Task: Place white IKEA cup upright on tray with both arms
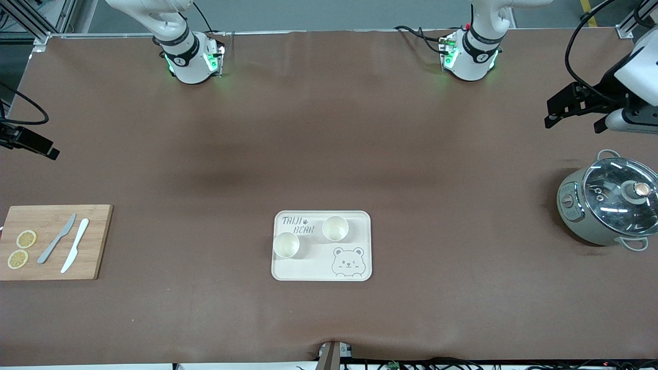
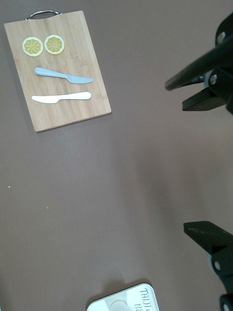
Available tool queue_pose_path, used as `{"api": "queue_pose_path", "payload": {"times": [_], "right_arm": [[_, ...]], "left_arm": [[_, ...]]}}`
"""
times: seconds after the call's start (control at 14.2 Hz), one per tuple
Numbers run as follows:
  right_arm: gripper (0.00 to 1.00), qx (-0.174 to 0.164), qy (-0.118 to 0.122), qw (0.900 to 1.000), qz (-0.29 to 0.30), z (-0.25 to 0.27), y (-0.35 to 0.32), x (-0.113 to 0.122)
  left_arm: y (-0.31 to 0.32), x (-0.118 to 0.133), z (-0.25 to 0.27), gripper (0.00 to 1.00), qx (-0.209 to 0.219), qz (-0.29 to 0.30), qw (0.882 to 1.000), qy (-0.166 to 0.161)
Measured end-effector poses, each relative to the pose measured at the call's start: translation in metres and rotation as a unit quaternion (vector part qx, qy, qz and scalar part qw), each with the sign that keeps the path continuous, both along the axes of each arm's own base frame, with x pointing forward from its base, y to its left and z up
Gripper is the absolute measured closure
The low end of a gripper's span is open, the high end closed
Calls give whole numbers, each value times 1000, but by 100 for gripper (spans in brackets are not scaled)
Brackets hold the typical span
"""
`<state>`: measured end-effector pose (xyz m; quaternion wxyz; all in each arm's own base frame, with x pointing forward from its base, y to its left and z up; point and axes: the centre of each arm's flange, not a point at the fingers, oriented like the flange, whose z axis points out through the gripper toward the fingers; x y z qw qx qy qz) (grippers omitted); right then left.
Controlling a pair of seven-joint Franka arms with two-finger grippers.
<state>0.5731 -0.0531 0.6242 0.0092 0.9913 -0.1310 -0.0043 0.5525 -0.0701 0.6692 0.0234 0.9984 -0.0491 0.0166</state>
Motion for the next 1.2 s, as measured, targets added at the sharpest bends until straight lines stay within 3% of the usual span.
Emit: {"api": "queue_pose_path", "payload": {"times": [0.49,1.2], "right_arm": [[0,-1,-10,1000,1,0,0,3],[0,-1,-13,1000,1,-1,0,4]], "left_arm": [[-12,2,3,0,40,-20,999,-24],[-11,4,-2,0,44,-30,998,-19]]}}
